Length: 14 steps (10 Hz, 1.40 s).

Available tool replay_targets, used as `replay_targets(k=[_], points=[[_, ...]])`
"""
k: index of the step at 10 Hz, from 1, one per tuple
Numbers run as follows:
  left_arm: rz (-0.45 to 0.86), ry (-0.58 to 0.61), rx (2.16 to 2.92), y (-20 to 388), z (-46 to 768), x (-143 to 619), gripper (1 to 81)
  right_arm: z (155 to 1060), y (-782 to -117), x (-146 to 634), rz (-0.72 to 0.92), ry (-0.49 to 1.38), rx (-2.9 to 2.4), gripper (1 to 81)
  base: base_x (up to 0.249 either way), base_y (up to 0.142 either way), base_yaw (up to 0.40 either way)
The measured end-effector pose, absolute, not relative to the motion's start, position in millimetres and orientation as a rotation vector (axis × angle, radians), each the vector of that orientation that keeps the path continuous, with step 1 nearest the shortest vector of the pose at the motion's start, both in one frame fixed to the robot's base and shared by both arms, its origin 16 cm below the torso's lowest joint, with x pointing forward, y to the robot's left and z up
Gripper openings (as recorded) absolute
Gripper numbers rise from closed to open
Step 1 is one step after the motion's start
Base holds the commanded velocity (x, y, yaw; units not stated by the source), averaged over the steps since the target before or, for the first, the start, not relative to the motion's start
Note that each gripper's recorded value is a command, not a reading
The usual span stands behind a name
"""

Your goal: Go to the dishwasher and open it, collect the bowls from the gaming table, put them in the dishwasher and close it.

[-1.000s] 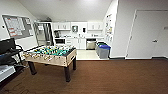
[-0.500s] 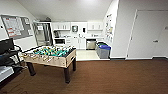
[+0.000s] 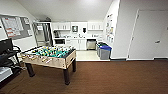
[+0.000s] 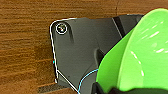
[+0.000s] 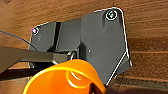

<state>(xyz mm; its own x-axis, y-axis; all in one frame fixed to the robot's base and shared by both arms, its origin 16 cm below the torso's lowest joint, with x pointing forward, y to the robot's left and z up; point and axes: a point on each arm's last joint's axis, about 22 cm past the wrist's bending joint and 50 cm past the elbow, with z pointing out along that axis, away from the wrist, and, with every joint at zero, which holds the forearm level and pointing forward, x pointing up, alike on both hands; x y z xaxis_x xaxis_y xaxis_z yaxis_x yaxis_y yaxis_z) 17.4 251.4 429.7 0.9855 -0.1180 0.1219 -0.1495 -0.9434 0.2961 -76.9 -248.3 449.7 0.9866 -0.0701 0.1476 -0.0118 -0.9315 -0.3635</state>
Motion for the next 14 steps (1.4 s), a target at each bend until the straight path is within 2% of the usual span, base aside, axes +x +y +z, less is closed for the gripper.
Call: replay_targets(k=[2, 14], points=[[0.154, -0.194, 2.817, 247.9, 429.9, 20.3, 1.0, 449.7, -253.3, -77.0, -0.224, 0.058, -2.769, 1.0, 0.095, -0.071, 0.000], [0.154, -0.194, 2.817, 248.5, 430.0, 18.1, 1.0, 449.1, -252.4, -77.2, -0.226, 0.057, -2.769, 1.0, 0.137, 0.000, 0.000]])
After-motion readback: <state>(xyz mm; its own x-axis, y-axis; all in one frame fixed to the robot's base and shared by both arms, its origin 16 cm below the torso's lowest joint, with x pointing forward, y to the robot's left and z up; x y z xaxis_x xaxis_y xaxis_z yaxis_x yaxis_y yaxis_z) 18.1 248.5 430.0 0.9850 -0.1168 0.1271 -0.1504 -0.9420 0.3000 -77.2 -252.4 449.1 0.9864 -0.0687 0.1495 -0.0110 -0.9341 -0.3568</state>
